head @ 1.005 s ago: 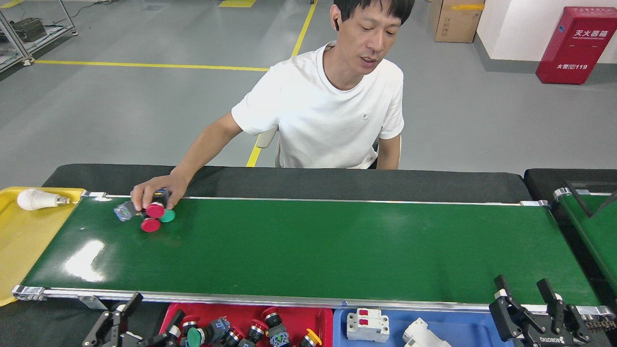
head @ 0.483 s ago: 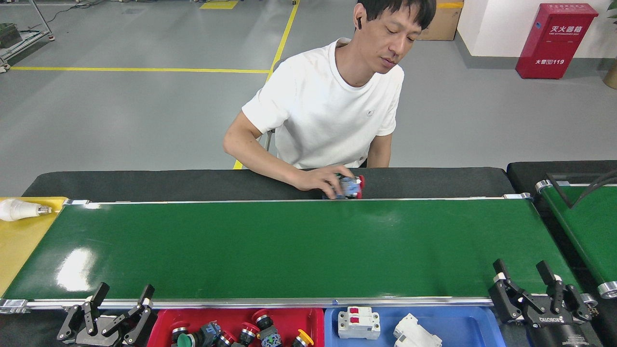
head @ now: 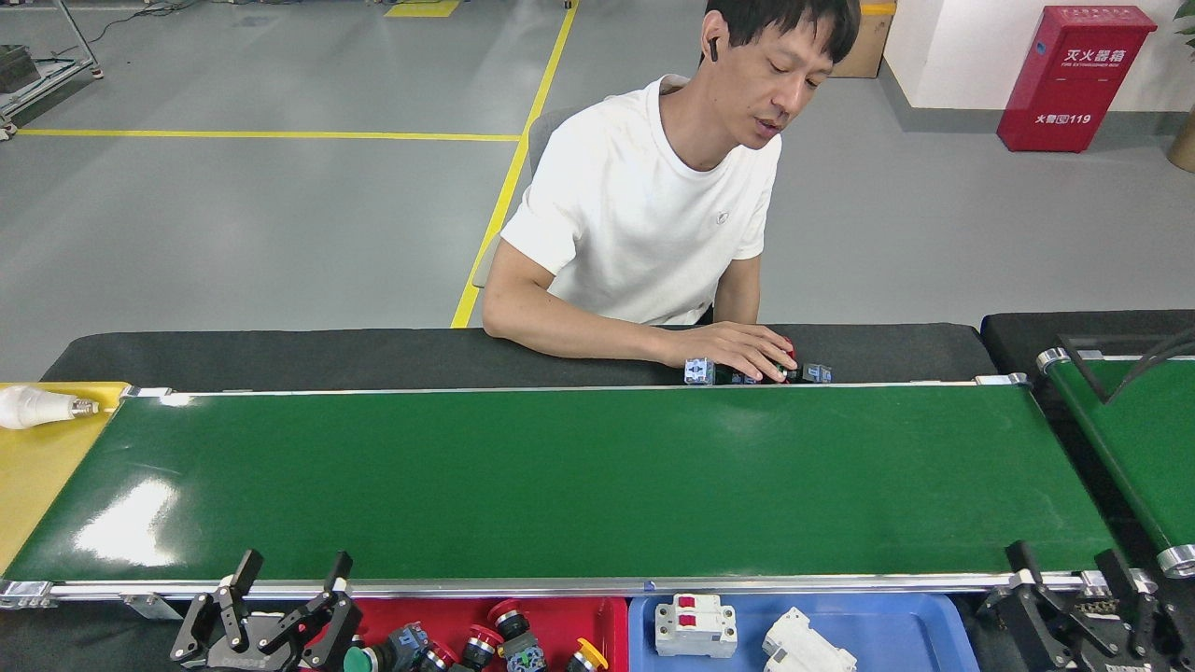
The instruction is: Pick switch part from conveyor to tray
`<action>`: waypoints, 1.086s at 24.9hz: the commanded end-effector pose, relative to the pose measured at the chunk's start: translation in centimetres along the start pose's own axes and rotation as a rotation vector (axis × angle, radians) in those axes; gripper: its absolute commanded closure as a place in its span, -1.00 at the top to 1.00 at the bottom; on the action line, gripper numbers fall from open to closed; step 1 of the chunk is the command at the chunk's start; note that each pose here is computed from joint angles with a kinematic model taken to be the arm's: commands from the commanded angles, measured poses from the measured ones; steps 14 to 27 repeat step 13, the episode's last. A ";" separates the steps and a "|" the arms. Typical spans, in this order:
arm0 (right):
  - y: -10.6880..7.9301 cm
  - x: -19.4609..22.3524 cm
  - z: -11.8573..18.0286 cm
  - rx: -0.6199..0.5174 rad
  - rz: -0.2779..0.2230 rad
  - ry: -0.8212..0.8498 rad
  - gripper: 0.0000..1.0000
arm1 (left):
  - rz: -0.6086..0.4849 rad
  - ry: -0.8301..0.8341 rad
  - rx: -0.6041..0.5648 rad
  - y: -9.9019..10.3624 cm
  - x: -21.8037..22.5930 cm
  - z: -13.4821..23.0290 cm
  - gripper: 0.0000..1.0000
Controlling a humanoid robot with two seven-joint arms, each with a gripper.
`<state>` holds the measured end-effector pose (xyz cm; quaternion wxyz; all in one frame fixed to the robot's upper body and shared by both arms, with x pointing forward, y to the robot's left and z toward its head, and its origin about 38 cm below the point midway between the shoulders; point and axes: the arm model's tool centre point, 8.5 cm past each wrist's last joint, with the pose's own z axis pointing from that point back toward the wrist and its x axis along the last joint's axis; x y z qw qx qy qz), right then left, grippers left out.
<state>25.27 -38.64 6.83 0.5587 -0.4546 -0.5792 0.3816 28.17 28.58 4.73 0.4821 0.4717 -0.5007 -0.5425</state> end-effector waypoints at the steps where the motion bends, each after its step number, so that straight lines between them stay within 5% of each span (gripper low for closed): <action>1: -0.7 -0.2 0.0 -0.017 0.025 -0.018 0.97 | -0.014 0.011 0.033 0.9 0.1 0.1 1.00; 7: 1.6 -2.1 2.1 0.018 0.020 0.037 0.98 | -0.061 0.014 0.025 0.8 -0.5 0.6 1.00; 12: 0.3 -3.7 2.6 -0.029 0.072 0.041 0.99 | -0.051 0.025 0.001 0.1 -0.6 1.4 1.00; 27: 0.5 -4.1 2.7 -0.022 0.074 0.049 0.99 | -0.049 0.035 0.003 0.2 -0.9 1.5 1.00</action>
